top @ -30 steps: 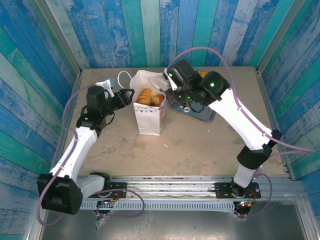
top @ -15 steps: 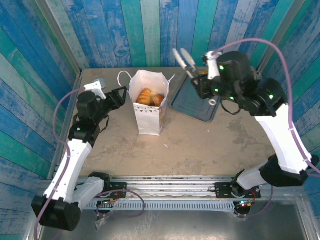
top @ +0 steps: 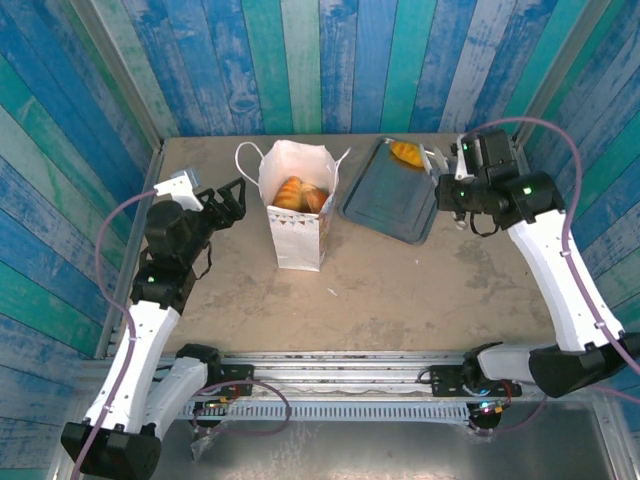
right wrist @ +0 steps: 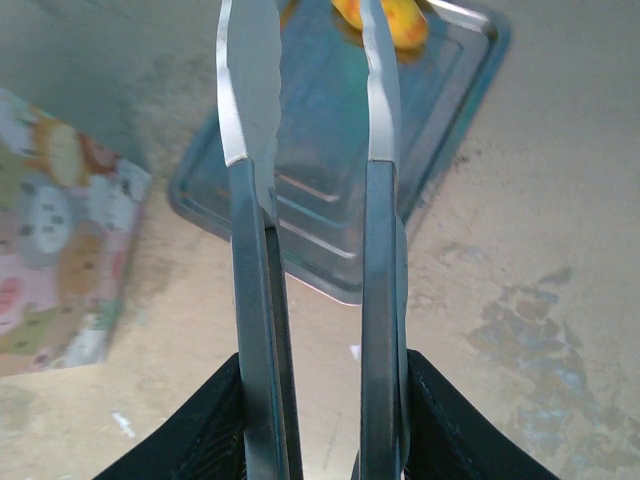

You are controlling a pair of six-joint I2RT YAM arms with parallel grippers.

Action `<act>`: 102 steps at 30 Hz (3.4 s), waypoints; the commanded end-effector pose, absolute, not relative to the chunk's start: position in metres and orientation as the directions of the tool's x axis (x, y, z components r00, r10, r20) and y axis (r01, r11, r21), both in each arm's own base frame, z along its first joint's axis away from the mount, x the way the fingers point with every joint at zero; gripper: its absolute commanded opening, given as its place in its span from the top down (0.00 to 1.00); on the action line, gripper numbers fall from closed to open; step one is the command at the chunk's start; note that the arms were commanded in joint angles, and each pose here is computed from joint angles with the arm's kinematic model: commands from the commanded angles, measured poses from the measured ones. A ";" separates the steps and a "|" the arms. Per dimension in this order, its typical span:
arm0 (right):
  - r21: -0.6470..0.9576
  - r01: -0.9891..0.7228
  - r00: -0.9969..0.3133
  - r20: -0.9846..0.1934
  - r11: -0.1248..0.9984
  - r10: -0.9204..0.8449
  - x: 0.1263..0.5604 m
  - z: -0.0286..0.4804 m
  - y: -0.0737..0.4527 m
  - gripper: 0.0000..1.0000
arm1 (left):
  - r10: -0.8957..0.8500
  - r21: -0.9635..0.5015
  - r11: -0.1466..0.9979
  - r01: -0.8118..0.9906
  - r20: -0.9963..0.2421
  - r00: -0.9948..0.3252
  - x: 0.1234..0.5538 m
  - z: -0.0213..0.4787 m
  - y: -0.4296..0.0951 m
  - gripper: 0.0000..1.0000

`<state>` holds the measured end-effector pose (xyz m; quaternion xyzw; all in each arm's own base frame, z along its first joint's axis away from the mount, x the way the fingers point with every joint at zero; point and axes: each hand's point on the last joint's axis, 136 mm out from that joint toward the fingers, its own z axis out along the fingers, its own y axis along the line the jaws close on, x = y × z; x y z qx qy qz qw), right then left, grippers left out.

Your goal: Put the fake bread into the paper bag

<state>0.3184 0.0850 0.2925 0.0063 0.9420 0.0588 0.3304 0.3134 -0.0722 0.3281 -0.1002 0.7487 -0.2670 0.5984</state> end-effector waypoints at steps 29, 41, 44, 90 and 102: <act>-0.229 -0.245 -0.851 -0.415 0.942 -0.322 0.461 0.166 0.030 0.47 | -0.427 -0.475 0.870 0.133 -0.860 -0.279 0.332 0.319 -0.070 0.06; -0.223 -0.278 -0.864 -0.366 0.934 -0.344 0.509 0.122 0.024 0.47 | -0.408 -0.452 0.886 0.105 -0.867 -0.285 0.339 0.317 -0.067 0.06; -0.213 -0.279 -0.866 -0.366 0.936 -0.341 0.520 0.117 0.023 0.47 | -0.401 -0.443 0.891 0.097 -0.869 -0.290 0.341 0.317 -0.066 0.06; -0.211 -0.065 -0.880 -0.448 0.975 -0.156 0.419 0.176 0.028 0.71 | -0.384 -0.410 0.909 0.082 -0.896 -0.222 0.313 0.338 -0.052 0.06; -0.223 -0.025 -0.848 -0.512 0.974 -0.139 0.337 0.229 0.025 0.71 | -0.342 -0.400 0.905 0.146 -0.887 -0.311 0.314 0.324 -0.069 0.06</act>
